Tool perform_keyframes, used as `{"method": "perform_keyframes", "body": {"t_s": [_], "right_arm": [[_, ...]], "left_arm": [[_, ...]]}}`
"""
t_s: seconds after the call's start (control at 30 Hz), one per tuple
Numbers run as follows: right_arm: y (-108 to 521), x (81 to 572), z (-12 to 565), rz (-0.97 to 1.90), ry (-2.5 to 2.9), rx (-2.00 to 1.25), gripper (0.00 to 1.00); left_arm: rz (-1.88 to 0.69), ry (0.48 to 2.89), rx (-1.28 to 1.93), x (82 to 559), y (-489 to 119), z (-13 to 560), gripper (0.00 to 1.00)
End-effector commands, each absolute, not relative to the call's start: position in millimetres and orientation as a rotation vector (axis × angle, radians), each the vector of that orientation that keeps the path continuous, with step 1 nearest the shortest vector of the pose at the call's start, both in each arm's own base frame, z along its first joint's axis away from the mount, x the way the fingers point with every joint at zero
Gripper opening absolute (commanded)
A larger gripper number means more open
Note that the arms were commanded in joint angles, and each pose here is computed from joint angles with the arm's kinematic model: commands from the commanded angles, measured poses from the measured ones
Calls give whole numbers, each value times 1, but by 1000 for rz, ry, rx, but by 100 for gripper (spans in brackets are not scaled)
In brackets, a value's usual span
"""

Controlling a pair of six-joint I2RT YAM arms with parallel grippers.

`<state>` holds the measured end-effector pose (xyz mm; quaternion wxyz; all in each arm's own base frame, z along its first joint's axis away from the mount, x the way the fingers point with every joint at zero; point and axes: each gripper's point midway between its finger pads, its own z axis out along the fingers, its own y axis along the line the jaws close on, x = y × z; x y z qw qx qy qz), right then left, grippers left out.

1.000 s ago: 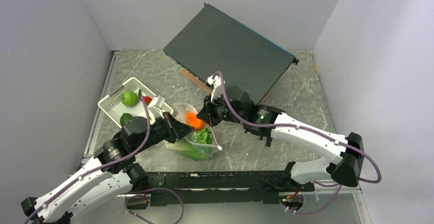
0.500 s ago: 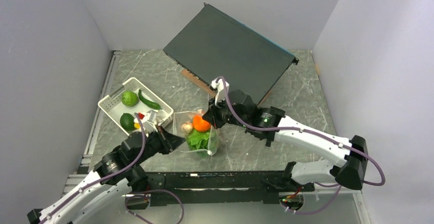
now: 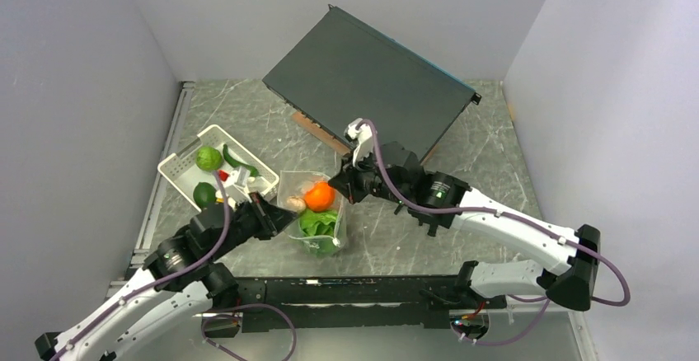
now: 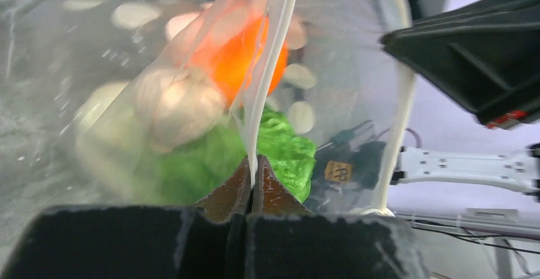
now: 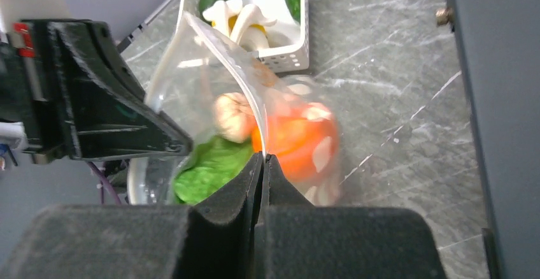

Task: Place the food in the zip-top bag and seal the zipper
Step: Adjust the zipper food storage bag at the center of the board, then pick up the fake fruit from the bin.

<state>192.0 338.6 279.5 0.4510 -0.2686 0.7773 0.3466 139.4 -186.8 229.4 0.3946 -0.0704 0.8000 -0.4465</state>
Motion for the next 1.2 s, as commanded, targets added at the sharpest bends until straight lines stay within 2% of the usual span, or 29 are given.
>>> {"method": "perform_keyframes", "body": {"t_s": [0.0,0.1,0.27,0.3,0.33,0.4,0.47,0.53,0.57,0.63,0.87,1.0,1.17], "right_arm": [[349,190,249,893,1981,-663,0],[350,192,248,874,2000,-670,0],[349,193,290,914,1893,-659,0],[350,194,295,918,1881,-659,0],[350,196,296,915,1879,-657,0],[349,200,293,895,1893,-655,0],[347,202,287,882,1912,-652,0],[346,203,282,883,1925,-648,0],[345,203,280,880,1932,-649,0],[344,203,279,875,1941,-649,0],[347,208,288,868,1952,-633,0],[351,209,289,875,1969,-625,0],[358,212,296,888,1974,-615,0]], "left_arm": [[-1069,2128,-199,143,-192,181,0],[-1054,2131,-195,143,-188,183,0],[-1028,2060,-151,145,-180,215,0],[-1016,2053,-139,145,-179,218,5],[-1009,2044,-124,146,-178,221,14],[-985,2036,-73,146,-177,230,54],[-915,2040,7,145,-171,244,81],[-773,2076,89,145,-155,259,95],[-680,2084,116,149,-144,266,99],[-529,2066,178,157,-128,293,100],[9,2023,264,219,-86,327,100],[185,1980,74,262,-35,336,100],[351,1973,-107,280,24,317,100]]}}
